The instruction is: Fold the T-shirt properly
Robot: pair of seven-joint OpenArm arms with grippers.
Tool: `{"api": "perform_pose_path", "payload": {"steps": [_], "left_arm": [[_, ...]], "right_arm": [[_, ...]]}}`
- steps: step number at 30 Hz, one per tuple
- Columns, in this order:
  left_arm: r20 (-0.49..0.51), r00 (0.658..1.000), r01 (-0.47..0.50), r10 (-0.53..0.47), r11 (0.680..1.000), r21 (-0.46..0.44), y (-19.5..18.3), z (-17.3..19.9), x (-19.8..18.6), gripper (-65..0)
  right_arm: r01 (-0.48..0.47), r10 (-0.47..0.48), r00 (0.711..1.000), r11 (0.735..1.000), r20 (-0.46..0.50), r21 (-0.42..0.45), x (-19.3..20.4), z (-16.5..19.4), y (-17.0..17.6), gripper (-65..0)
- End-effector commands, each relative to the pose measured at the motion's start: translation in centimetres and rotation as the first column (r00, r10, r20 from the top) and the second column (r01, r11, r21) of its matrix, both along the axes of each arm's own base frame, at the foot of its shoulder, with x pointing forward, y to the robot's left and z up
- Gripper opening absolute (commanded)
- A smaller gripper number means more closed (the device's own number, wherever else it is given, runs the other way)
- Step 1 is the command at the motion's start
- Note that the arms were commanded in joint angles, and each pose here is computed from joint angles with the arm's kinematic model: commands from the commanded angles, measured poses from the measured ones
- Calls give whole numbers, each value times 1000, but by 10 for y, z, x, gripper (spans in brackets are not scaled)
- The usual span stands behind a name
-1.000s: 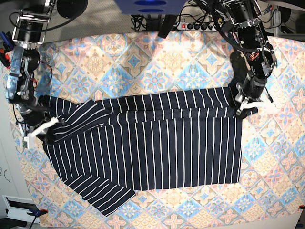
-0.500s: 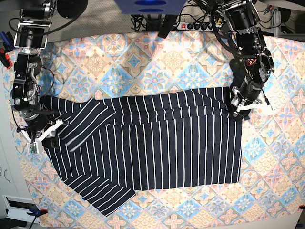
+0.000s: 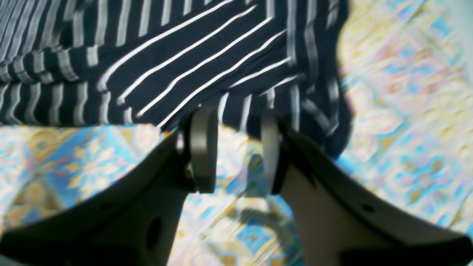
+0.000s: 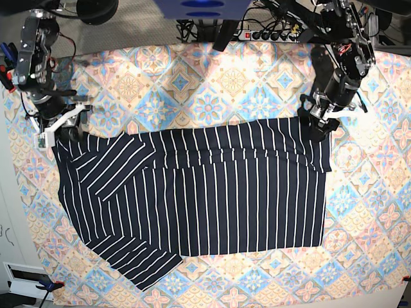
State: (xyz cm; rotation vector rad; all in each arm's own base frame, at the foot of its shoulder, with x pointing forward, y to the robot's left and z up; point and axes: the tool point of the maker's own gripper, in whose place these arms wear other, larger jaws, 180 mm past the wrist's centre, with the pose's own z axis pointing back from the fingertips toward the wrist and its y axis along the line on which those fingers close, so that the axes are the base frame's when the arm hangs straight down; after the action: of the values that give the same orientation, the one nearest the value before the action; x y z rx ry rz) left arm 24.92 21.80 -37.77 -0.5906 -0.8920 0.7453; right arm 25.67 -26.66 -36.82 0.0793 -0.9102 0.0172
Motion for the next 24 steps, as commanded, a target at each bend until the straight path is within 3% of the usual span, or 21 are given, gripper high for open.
{"api": "perform_pose_path", "payload": {"steps": [1, 12, 24], "left_arm": [[38, 999, -22, 21, 1000, 10, 10, 11, 2, -276], [-95, 989, -121, 112, 988, -93, 20, -42, -22, -285], [-149, 978, -169, 143, 969, -178, 16, -74, -2, -285]], "right_arm": [[3, -3, 999, 1000, 41, -8, 4, 12, -7, -454], [13, -13, 1000, 1000, -4, 22, -6, -3, -6, -453], [32, -31, 999, 998, -24, 51, -13, -14, -1, -452]]}}
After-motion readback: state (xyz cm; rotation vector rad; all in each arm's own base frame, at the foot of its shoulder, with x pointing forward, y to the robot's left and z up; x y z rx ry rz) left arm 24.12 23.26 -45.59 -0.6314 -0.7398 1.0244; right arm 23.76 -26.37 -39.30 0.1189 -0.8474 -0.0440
